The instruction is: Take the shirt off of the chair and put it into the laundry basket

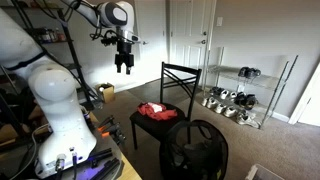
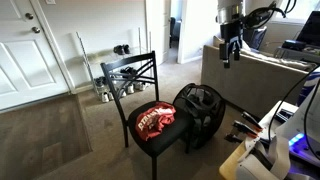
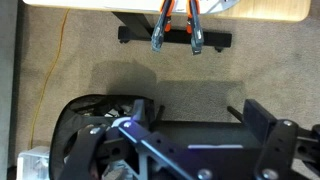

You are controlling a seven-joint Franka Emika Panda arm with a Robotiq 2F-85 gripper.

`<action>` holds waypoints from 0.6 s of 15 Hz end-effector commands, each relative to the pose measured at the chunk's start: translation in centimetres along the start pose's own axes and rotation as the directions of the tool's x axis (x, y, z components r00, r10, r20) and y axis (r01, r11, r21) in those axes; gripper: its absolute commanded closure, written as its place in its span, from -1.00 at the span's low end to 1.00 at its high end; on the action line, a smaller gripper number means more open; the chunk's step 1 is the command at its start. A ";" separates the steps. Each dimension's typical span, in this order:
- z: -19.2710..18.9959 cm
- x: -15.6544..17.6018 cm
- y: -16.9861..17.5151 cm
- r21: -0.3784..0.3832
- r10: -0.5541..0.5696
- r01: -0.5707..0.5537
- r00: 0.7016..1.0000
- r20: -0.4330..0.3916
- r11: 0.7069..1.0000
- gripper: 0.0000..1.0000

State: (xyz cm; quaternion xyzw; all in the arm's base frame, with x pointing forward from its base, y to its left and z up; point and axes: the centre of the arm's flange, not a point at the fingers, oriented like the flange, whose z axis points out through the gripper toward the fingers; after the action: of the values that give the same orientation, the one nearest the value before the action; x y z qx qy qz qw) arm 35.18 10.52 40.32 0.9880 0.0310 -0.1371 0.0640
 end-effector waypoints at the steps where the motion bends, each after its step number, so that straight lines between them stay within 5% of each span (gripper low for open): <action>1: 0.0 0.0 0.0 0.000 0.000 0.000 1.000 0.000 1.000 -1.00; 9: 0.8 2.2 -0.8 0.027 0.025 -0.025 1.000 0.004 0.999 -1.00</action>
State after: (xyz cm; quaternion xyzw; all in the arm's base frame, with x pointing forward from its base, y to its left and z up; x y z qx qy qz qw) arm 35.31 10.51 40.26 0.9884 0.0286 -0.1352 0.0623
